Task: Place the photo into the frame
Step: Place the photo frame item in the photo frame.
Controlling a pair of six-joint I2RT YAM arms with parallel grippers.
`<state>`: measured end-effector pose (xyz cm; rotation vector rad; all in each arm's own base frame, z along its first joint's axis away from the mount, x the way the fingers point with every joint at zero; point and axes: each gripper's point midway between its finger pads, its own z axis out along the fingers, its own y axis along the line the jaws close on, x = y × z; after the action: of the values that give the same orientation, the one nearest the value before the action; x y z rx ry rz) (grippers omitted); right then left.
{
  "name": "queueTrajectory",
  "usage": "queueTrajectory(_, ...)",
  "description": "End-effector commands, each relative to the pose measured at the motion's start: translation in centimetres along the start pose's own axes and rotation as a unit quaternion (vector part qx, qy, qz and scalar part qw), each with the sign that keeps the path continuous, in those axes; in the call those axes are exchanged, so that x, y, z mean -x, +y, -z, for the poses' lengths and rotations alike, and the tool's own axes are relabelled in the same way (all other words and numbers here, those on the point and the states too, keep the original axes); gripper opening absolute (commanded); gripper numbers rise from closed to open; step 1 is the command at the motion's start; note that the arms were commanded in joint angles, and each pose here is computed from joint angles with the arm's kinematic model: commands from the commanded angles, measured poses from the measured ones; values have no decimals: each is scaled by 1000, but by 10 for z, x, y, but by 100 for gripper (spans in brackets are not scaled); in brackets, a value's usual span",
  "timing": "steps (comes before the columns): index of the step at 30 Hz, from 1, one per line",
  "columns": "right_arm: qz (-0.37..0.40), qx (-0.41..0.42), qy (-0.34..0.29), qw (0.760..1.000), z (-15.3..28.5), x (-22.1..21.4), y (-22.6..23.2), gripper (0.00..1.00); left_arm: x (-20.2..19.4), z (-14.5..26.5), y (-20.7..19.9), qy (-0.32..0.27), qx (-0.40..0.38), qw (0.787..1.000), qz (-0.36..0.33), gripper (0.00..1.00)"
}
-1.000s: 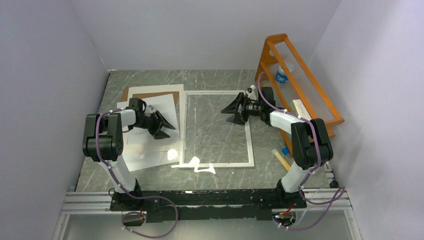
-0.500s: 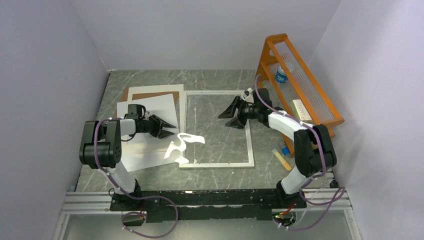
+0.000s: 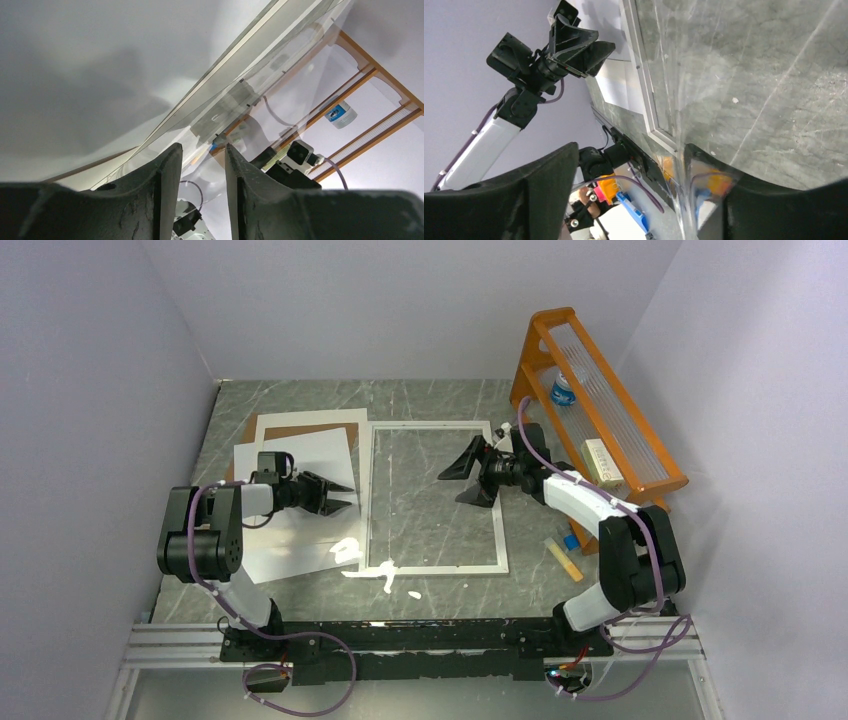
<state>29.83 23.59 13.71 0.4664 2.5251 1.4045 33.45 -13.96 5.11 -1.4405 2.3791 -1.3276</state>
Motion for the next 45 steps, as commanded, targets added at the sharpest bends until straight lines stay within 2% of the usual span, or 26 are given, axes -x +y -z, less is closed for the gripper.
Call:
queueTrajectory(1, -9, 21, -6, 1000, 9, 1, 18, 73, -1, 2, 0, -9, -3, 1000, 19, 44)
queueTrajectory(5, 27, 70, -53, 996, 20, 10, 42, 56, -1, 1, 1, -9, -2, 1000, 22, 44)
queueTrajectory(8, 42, 91, -104, 990, 27, 21, 50, 51, 0, 1, -1, -11, -3, 1000, 15, 45)
queueTrajectory(13, 43, 49, -106, 992, 17, 32, 36, 15, 4, 5, -8, -23, 8, 999, -26, 51)
queueTrajectory(16, 63, -10, -85, 994, 14, 36, 13, 1, 7, 10, -16, -31, 16, 997, -68, 57)
queueTrajectory(21, 113, -72, -29, 991, 17, 48, -16, 0, 8, 14, -31, -16, 26, 987, -157, 68)
queueTrajectory(26, 172, -117, 19, 978, 12, 61, -37, 0, 6, 9, -30, 33, 38, 973, -223, 73)
queueTrajectory(32, 219, -141, -27, 965, 8, 94, -36, 0, -2, 1, -11, 65, 78, 956, -277, 74)
queueTrajectory(37, 272, -161, -68, 946, 12, 120, -32, 0, -5, -6, 3, 83, 98, 949, -290, 74)
queueTrajectory(41, 300, -168, -59, 937, 9, 130, -32, 0, -7, -11, 8, 97, 100, 946, -294, 78)
queueTrajectory(45, 324, -155, -47, 932, 6, 133, -27, 0, -5, -15, 8, 95, 107, 942, -305, 76)
